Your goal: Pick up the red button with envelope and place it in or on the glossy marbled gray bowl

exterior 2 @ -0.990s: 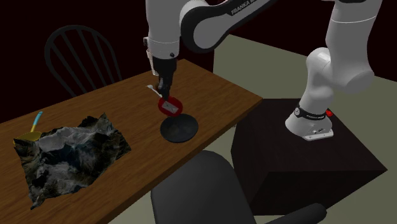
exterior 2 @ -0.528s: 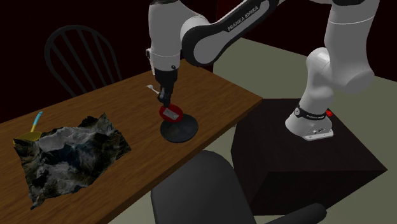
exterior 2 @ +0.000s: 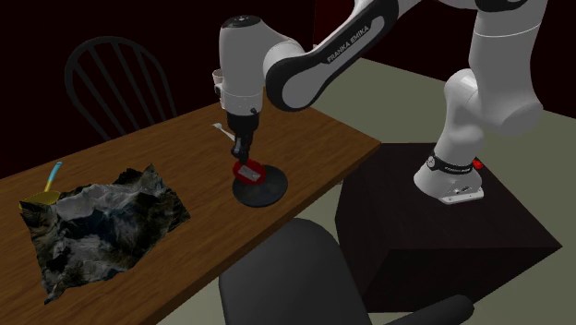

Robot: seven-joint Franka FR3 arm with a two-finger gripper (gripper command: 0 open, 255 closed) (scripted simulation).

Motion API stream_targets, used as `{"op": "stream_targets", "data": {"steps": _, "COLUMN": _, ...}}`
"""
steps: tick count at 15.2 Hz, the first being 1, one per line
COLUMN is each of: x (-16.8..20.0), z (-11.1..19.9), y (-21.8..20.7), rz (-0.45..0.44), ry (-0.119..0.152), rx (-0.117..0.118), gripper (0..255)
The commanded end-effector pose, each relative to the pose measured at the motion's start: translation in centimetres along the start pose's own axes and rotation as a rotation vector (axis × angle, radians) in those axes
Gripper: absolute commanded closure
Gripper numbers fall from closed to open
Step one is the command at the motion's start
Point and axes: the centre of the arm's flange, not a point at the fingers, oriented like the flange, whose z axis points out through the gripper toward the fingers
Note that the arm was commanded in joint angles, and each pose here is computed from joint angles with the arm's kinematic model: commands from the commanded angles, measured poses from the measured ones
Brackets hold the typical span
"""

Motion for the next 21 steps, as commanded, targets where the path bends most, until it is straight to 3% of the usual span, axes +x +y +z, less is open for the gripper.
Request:
{"op": "stream_targets", "data": {"steps": 1, "x": 0.0, "z": 0.0, "y": 0.0, "rz": 0.0, "ry": 0.0, "rx": 0.0, "gripper": 255}}
{"op": "stream_targets", "data": {"steps": 4, "x": 0.0, "z": 0.0, "y": 0.0, "rz": 0.0, "ry": 0.0, "rx": 0.0, "gripper": 255}}
{"op": "stream_targets", "data": {"steps": 5, "x": 0.0, "z": 0.0, "y": 0.0, "rz": 0.0, "ry": 0.0, "rx": 0.0, "gripper": 0}}
{"op": "stream_targets", "data": {"steps": 10, "x": 0.0, "z": 0.0, "y": 0.0, "rz": 0.0, "ry": 0.0, "rx": 0.0, "gripper": 0}}
{"op": "stream_targets", "data": {"steps": 14, "x": 0.0, "z": -5.0, "y": 0.0, "rz": 0.0, "ry": 0.0, "rx": 0.0, "gripper": 0}}
{"op": "stream_targets", "data": {"steps": 21, "x": 0.0, "z": -5.0, "y": 0.0, "rz": 0.0, "ry": 0.0, "rx": 0.0, "gripper": 0}}
